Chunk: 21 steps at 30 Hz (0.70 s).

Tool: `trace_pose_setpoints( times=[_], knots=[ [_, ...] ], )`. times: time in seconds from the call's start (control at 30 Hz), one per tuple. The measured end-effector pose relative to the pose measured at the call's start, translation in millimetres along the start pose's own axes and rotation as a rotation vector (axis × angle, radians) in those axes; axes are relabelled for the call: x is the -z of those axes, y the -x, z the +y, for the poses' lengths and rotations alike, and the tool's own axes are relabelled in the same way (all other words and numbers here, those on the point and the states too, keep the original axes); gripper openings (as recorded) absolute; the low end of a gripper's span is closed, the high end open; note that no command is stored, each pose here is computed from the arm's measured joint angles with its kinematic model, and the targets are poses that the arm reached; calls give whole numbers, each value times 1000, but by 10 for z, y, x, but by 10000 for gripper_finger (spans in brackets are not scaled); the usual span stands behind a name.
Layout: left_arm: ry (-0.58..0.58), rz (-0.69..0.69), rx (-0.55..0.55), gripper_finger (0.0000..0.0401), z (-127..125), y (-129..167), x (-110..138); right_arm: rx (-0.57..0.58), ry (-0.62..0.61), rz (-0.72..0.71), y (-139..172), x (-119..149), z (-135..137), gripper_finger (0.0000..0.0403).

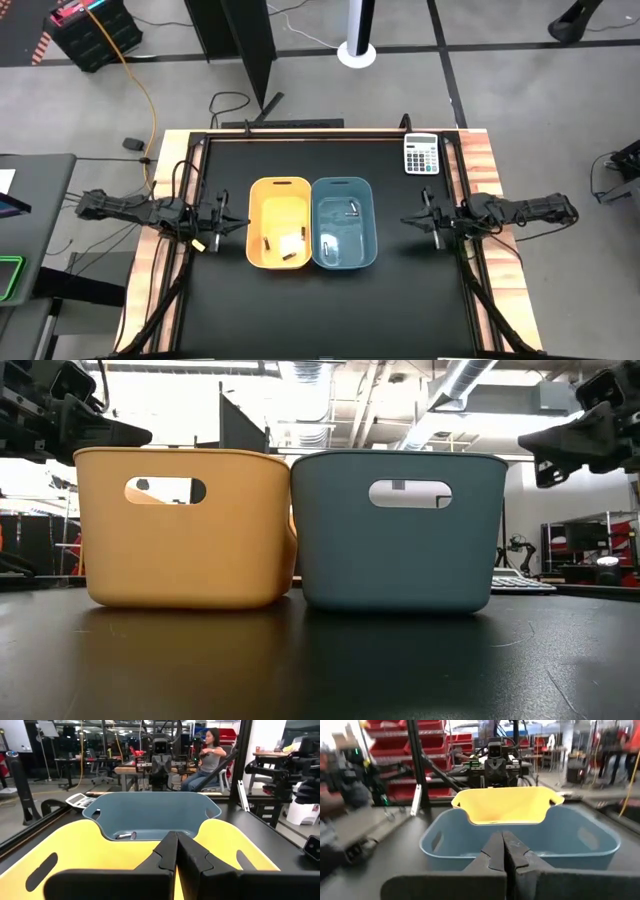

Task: Sort batteries
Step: Return to home position

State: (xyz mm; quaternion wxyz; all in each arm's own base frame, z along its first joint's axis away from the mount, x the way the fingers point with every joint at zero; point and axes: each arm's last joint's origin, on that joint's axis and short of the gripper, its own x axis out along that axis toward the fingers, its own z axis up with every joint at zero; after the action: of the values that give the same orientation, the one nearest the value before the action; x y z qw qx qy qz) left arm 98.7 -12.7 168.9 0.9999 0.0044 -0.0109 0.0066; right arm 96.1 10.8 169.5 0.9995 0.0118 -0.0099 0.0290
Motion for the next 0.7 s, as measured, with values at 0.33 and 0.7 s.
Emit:
trace_pose_setpoints(
  times=[0.33,0.7],
  knots=[
    [-36,2,2,2,-1,0,4,-7,-110,0,0,1,4,0],
    [-20,3,2,2,-1,0,5,-7,-110,0,0,1,4,0]
  ],
)
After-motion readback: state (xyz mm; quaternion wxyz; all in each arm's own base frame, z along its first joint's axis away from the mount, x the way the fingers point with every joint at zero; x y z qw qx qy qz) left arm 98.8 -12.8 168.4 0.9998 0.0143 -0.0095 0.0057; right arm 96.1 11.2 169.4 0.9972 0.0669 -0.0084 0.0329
